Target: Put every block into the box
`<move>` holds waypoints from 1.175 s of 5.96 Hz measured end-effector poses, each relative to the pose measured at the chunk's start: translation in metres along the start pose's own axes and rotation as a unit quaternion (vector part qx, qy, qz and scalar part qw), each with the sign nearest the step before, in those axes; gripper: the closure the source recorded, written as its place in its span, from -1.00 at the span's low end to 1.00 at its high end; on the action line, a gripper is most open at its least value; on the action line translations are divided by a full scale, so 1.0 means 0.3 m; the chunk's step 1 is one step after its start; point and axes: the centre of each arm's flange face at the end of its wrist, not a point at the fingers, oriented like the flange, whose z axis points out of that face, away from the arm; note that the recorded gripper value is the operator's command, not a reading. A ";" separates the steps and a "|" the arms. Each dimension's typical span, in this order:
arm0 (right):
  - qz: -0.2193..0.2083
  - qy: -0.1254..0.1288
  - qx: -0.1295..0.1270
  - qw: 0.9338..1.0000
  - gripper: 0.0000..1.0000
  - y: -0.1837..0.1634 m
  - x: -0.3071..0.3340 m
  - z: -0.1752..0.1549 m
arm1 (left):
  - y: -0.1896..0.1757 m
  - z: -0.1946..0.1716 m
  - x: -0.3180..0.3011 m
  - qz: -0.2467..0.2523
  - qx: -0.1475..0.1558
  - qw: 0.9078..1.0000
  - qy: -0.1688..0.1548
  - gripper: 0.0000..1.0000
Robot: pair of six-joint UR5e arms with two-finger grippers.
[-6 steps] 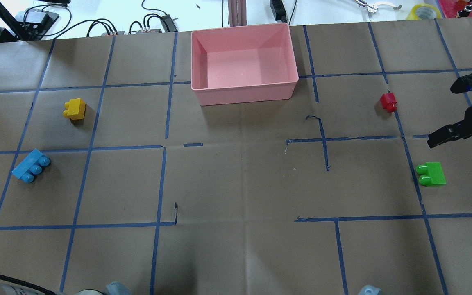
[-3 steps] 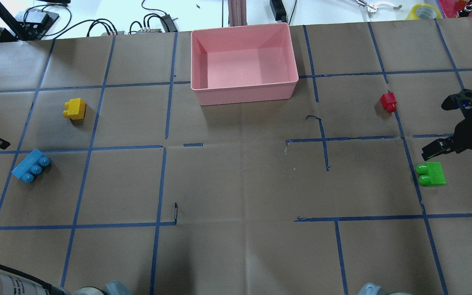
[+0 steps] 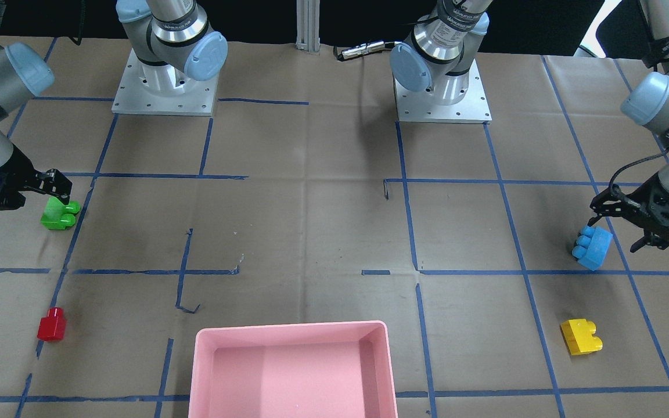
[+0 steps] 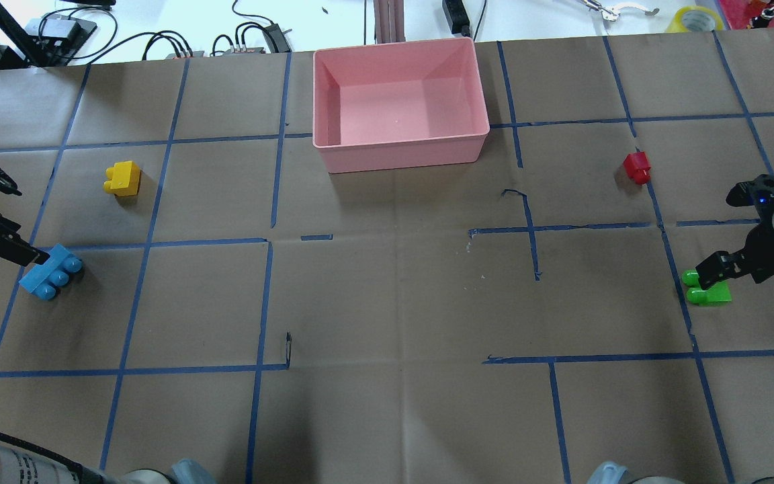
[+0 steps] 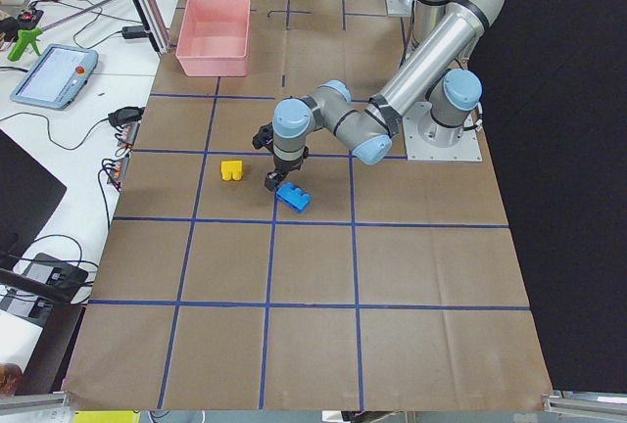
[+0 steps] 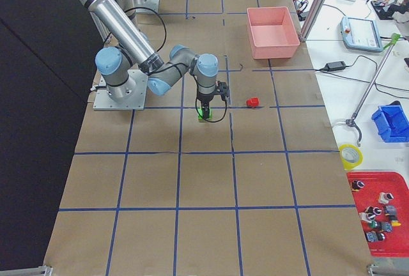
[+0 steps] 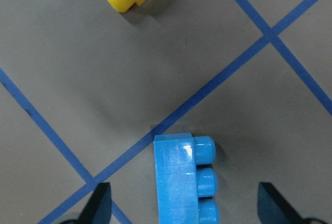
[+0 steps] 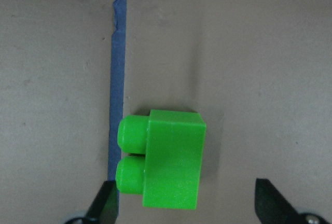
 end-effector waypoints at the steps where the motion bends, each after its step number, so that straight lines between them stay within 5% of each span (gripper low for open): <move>1: 0.005 0.001 -0.001 1.000 -0.88 0.004 -0.003 0.008 | 0.048 0.051 -0.009 -0.013 0.009 1.000 0.004 -0.97; 7: 0.025 -0.008 0.006 1.000 -0.98 -0.029 -0.010 0.058 | 0.075 0.267 -0.029 -0.026 0.039 0.999 -0.001 -0.94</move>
